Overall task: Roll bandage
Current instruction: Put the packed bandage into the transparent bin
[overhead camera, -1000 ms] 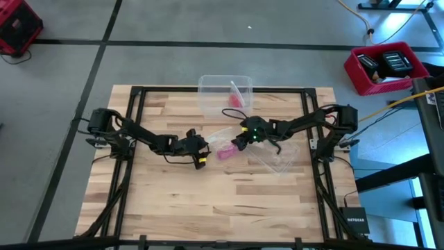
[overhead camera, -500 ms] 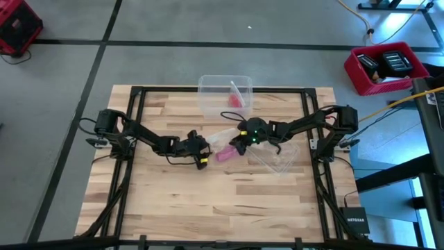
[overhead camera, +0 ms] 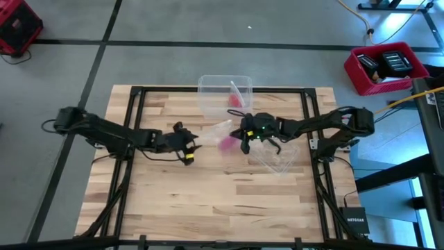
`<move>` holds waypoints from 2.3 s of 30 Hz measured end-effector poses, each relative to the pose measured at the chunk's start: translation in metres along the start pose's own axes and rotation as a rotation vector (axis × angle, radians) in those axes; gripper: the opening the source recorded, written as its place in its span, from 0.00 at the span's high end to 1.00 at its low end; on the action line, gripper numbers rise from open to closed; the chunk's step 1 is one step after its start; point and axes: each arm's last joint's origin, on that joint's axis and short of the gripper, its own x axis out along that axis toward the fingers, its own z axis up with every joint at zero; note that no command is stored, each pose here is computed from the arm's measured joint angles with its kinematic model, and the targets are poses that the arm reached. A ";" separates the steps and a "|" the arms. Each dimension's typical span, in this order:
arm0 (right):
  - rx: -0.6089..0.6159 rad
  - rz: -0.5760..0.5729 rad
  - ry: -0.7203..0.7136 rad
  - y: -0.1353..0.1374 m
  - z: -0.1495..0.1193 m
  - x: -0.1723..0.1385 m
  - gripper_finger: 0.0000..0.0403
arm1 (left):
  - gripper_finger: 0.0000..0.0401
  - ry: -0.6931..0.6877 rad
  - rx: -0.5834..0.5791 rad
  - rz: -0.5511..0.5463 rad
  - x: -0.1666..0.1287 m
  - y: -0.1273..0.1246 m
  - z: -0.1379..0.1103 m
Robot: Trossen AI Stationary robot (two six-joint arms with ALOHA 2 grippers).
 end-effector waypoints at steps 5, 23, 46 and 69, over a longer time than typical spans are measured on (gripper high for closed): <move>-0.152 -0.003 -0.053 0.004 0.009 -0.007 0.99 | 0.50 -0.116 -0.051 0.029 -0.028 0.014 0.018; -0.244 -0.002 -0.043 0.009 0.007 -0.005 0.99 | 0.50 -0.153 -0.062 -0.083 0.018 0.026 0.022; -0.179 0.011 0.064 0.015 0.026 -0.016 0.78 | 0.99 -0.154 0.092 -0.119 0.023 0.026 0.021; -0.053 0.157 0.105 0.038 0.078 -0.019 0.46 | 1.00 -0.202 0.404 -0.153 0.019 0.021 0.023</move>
